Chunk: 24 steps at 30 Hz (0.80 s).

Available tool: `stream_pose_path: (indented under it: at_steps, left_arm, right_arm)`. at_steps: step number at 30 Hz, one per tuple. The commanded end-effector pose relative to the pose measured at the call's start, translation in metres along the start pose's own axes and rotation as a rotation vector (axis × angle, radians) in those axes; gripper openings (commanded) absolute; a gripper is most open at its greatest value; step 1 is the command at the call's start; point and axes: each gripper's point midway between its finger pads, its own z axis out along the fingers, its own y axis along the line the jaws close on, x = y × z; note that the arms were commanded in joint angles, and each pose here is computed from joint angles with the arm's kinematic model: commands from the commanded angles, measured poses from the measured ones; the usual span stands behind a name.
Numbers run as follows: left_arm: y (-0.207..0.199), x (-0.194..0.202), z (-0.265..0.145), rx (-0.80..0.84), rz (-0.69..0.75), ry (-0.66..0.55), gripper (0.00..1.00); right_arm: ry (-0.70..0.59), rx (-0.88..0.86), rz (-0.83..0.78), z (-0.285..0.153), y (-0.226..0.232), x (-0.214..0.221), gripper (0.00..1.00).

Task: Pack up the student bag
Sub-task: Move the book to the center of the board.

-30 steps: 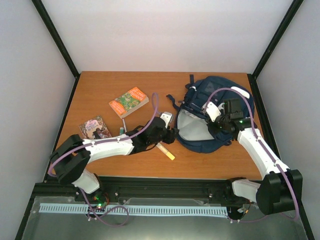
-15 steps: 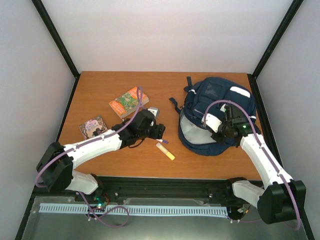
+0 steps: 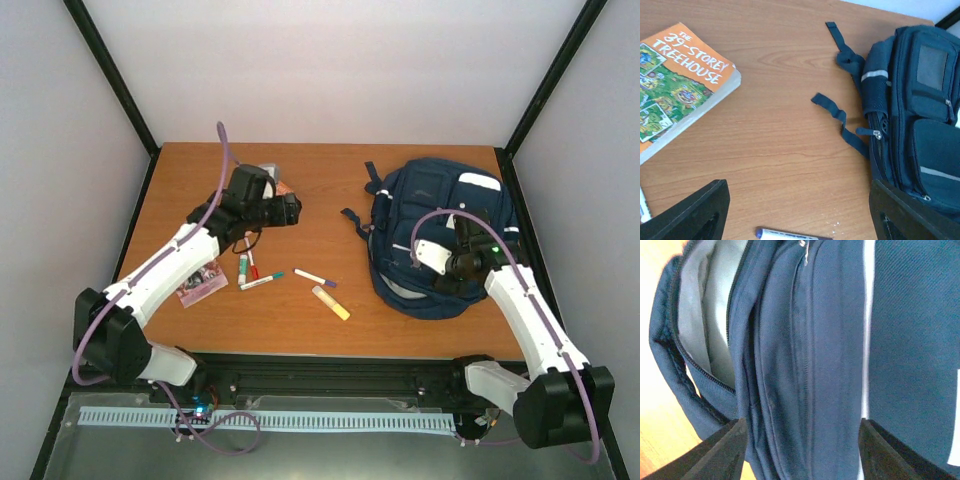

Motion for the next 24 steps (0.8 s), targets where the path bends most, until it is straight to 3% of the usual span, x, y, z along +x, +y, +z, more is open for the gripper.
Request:
stream_pose_path:
  at_steps: [1,3,4,8,15,20,24]
  left_arm:
    - [0.011,-0.017,-0.013,0.019,-0.051,0.010,0.79]
    - [0.021,-0.023,-0.016,0.009,-0.078,-0.002,0.82]
    - [0.026,-0.027,-0.017,0.003,-0.092,-0.008,0.85]
    - [0.055,-0.036,-0.016,-0.054,-0.192,-0.026,1.00]
    - [0.094,-0.066,0.003,-0.111,-0.296,-0.048,1.00]
    - [0.108,-0.088,0.024,-0.146,-0.274,-0.047,1.00]
    - [0.110,-0.104,0.029,-0.115,-0.266,-0.079,1.00]
  right_arm:
    - [-0.124,0.020,-0.014,-0.039,-0.005,-0.025,0.70]
    - [-0.204,0.026,0.015,-0.049,-0.010,-0.041,0.97]
    - [-0.241,0.030,0.035,-0.053,-0.012,-0.049,1.00]
    - [-0.299,0.122,0.187,-0.065,-0.046,-0.065,1.00]
    - [-0.354,0.182,0.201,-0.071,-0.067,-0.079,1.00]
    - [-0.472,0.129,0.161,-0.076,-0.064,-0.101,1.00]
    - [-0.469,0.108,0.144,-0.072,-0.072,-0.111,1.00]
